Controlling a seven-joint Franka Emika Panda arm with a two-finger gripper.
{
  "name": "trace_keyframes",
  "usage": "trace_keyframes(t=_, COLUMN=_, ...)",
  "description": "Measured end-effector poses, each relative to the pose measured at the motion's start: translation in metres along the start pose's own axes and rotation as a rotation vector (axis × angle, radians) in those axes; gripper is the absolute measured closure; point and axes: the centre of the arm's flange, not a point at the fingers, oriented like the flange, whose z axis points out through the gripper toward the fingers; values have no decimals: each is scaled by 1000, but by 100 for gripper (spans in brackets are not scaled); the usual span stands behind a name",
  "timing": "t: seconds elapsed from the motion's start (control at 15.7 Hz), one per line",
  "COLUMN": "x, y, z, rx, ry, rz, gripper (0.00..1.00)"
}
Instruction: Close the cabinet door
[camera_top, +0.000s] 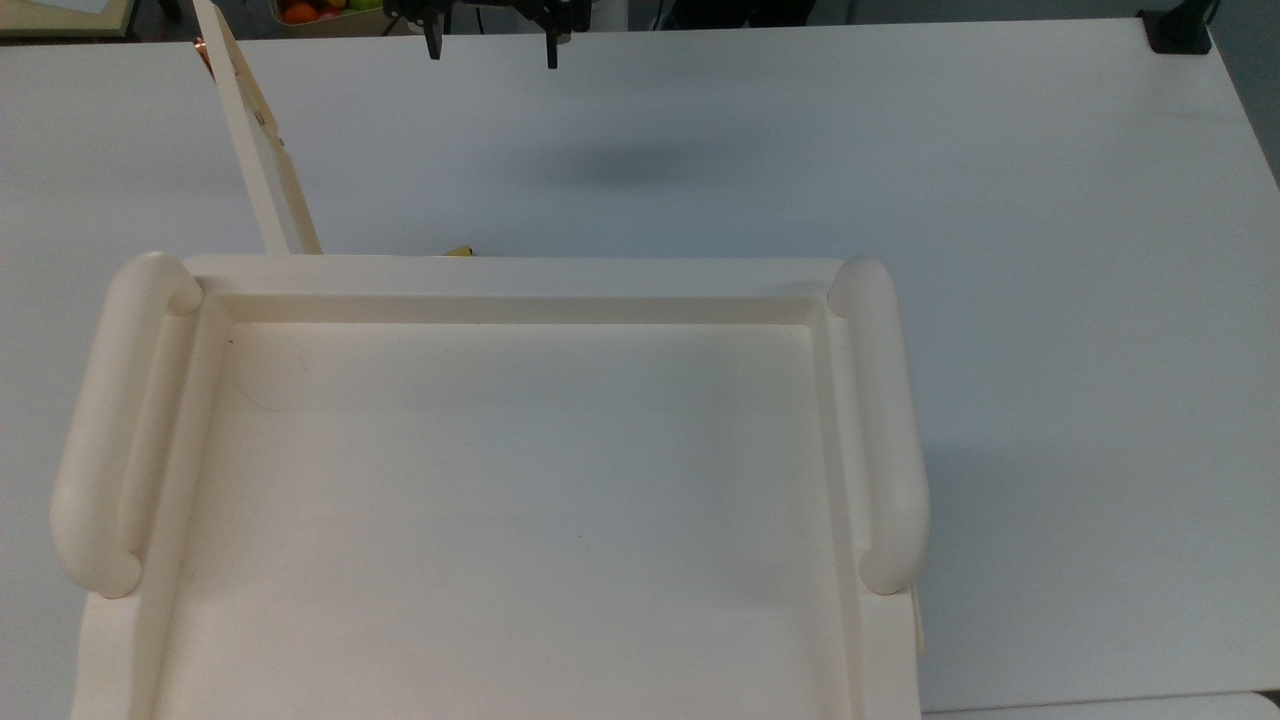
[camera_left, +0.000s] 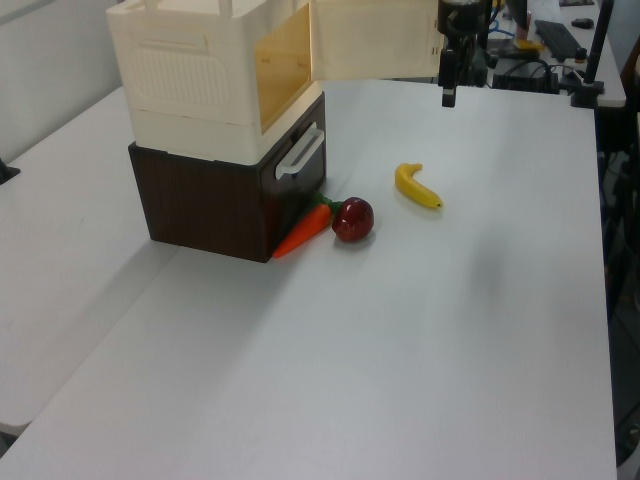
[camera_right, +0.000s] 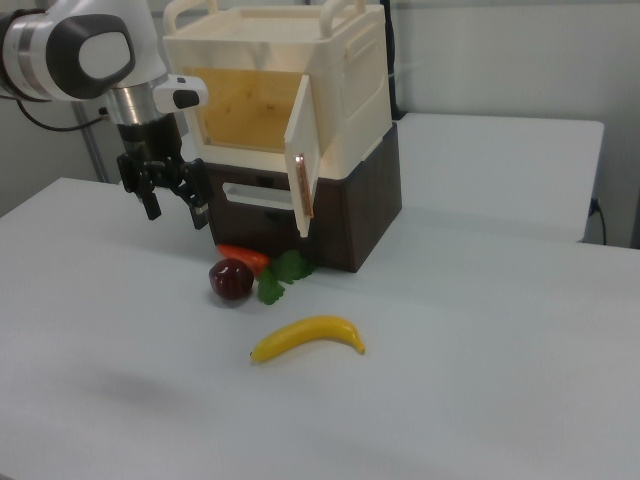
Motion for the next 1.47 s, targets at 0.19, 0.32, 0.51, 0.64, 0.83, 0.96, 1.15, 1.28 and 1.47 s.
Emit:
trace_keyframes(t=0.19, x=0, y=0, z=0, rx=0, ry=0, rz=0, gripper=0)
trace_keyframes(t=0.32, x=0, y=0, z=0, rx=0, ry=0, rz=-1, gripper=0)
trace_keyframes(t=0.51, x=0, y=0, z=0, rx=0, ry=0, rz=-16, gripper=5)
trace_keyframes(t=0.64, x=0, y=0, z=0, rx=0, ry=0, rz=-38, gripper=24)
trace_keyframes(t=0.83, x=0, y=1, z=0, rx=0, ry=0, rz=-45, gripper=56)
trace_keyframes(t=0.96, x=0, y=3, z=0, rx=0, ry=0, rz=-46, gripper=78)
trace_keyframes(t=1.15, x=0, y=3, z=0, rx=0, ry=0, rz=-46, gripper=99)
trace_keyframes(t=1.28, x=0, y=4, z=0, rx=0, ry=1, rz=-45, gripper=99)
trace_keyframes(t=1.47, x=2, y=15, z=-10, rx=0, ry=21, rz=-25, gripper=99)
